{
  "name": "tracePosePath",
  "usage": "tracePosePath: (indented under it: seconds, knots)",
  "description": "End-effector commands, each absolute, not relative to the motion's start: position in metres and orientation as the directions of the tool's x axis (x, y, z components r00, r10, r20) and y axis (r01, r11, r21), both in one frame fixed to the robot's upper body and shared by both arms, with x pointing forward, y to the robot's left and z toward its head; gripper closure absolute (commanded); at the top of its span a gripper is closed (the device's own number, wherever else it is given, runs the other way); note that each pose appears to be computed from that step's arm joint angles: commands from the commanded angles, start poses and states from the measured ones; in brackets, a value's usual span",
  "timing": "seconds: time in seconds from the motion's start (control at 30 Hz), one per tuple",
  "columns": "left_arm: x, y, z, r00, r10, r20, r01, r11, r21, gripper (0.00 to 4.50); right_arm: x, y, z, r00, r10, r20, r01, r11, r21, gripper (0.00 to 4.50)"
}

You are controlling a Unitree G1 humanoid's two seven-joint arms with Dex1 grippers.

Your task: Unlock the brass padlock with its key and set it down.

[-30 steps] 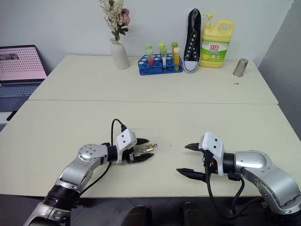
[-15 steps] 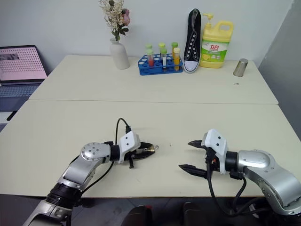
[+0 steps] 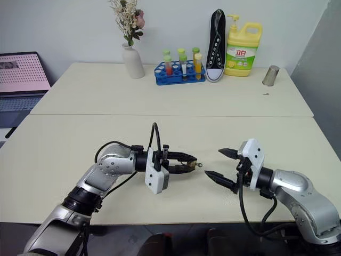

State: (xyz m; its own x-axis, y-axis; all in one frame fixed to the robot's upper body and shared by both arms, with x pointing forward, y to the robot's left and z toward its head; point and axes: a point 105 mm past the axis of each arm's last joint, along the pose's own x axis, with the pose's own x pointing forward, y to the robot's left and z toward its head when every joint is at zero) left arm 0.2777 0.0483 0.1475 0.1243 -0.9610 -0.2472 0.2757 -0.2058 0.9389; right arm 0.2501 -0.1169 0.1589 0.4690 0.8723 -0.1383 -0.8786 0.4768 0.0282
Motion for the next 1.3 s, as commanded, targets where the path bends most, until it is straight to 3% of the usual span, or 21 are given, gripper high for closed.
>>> tracePosePath:
  seconds: [0.03,0.73,0.87,1.2,1.3]
  knots:
    - [0.277,0.050,0.160,0.126,-0.976,-0.179,0.150,-0.160,0.976,3.52,0.244,-0.114,0.167,0.398,0.908,-0.130,-0.905,0.412,0.108,0.00]
    - [0.281,0.056,0.158,0.187,-0.974,-0.130,0.124,-0.108,0.986,3.52,0.264,-0.090,0.158,0.321,0.937,-0.135,-0.922,0.342,0.183,0.00]
    - [0.281,0.055,0.157,0.189,-0.973,-0.130,0.124,-0.108,0.986,3.52,0.266,-0.089,0.159,0.310,0.941,-0.135,-0.926,0.331,0.182,0.85]
    - [0.280,0.055,0.157,0.195,-0.973,-0.127,0.124,-0.104,0.987,3.52,0.266,-0.082,0.157,0.276,0.951,-0.139,-0.937,0.299,0.183,4.44]
    - [0.279,0.055,0.156,0.192,-0.973,-0.131,0.128,-0.107,0.986,3.52,0.266,-0.081,0.158,0.269,0.953,-0.135,-0.938,0.291,0.185,4.50]
